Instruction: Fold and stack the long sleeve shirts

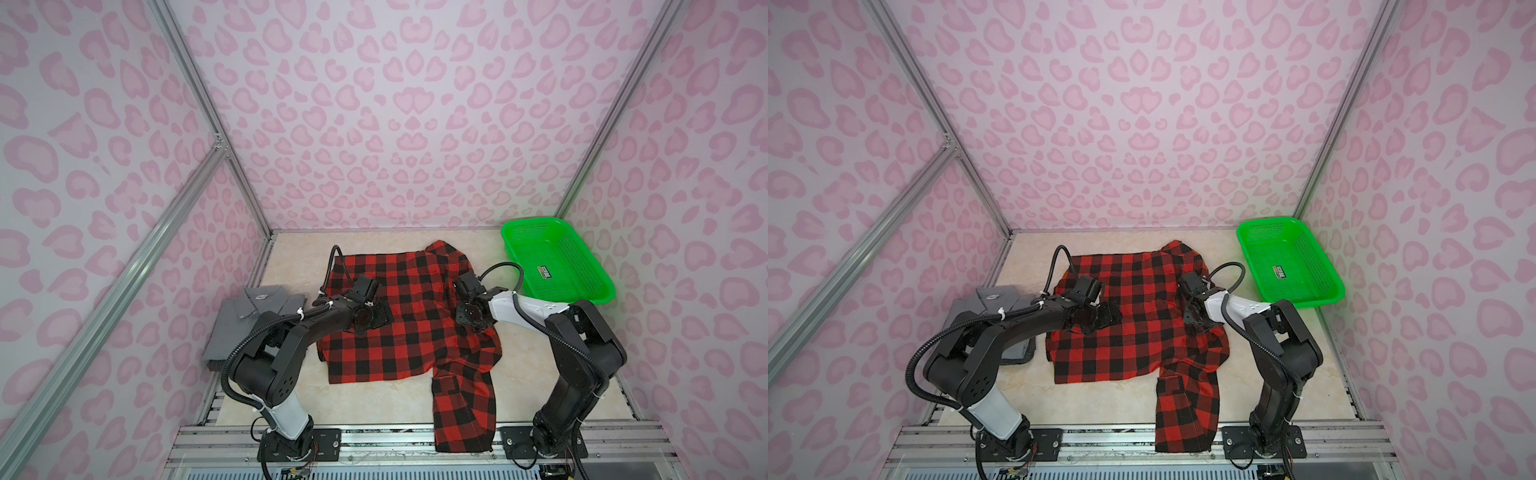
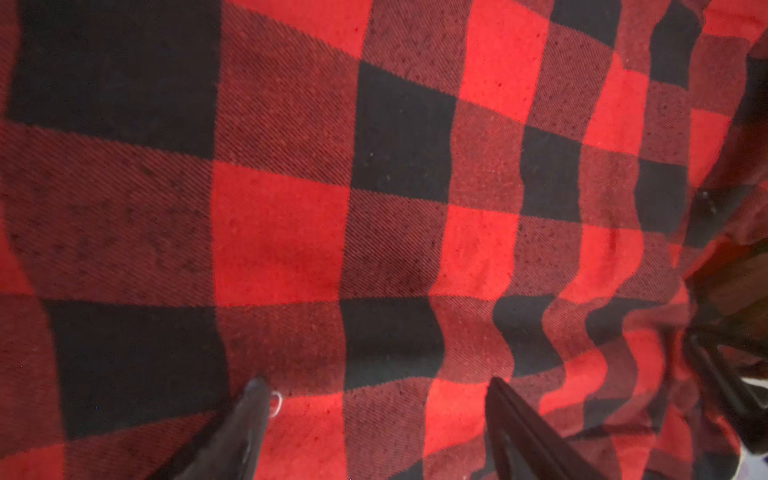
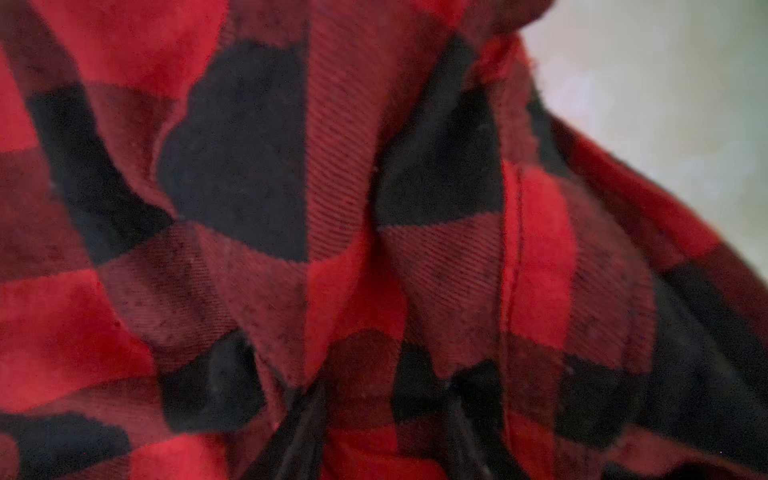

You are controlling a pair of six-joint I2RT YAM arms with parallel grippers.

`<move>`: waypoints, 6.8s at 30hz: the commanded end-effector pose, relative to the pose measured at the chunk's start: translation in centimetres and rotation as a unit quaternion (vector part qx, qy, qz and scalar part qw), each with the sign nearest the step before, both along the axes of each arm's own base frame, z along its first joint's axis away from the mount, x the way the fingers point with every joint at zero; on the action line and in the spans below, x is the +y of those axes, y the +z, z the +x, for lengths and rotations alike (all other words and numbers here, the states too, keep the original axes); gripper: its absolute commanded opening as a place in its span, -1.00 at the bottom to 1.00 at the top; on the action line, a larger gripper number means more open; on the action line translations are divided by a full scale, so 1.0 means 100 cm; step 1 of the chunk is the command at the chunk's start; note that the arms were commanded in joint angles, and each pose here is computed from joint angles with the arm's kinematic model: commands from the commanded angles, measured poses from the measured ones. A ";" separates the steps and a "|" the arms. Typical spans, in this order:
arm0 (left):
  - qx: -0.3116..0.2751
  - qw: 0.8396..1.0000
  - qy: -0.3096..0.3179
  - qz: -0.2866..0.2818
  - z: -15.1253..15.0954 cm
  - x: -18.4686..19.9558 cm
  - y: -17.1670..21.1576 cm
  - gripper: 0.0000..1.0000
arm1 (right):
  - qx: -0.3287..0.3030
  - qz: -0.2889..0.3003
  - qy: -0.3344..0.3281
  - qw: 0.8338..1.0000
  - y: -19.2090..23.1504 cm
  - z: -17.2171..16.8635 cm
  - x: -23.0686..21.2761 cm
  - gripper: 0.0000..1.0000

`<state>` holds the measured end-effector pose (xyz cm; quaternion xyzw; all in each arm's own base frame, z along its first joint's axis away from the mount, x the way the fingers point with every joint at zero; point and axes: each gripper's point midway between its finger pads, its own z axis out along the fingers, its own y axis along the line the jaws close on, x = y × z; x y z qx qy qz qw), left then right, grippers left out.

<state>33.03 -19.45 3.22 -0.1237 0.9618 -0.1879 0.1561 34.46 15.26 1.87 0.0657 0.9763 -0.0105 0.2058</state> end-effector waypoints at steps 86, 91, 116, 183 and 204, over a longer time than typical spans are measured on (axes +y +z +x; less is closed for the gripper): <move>0.041 0.999 0.004 0.031 -0.028 0.038 -0.035 0.68 | -0.101 -0.051 -0.153 0.982 0.113 0.017 -0.136 -0.15; 0.037 0.999 0.004 0.029 -0.025 0.037 -0.032 0.69 | -0.064 0.128 -0.083 0.986 0.079 0.010 -0.060 -0.16; 0.037 0.999 0.022 0.010 0.010 0.041 -0.030 0.70 | -0.003 0.028 -0.137 0.990 -0.007 0.099 -0.105 -0.18; 0.049 0.987 0.113 0.102 -0.112 0.128 -0.027 -0.45 | 0.032 0.078 0.272 0.959 0.011 -0.192 0.077 -0.83; 0.030 0.986 0.140 0.080 -0.120 0.131 0.031 -0.94 | -0.200 0.034 0.266 0.942 0.212 -0.153 0.011 -1.00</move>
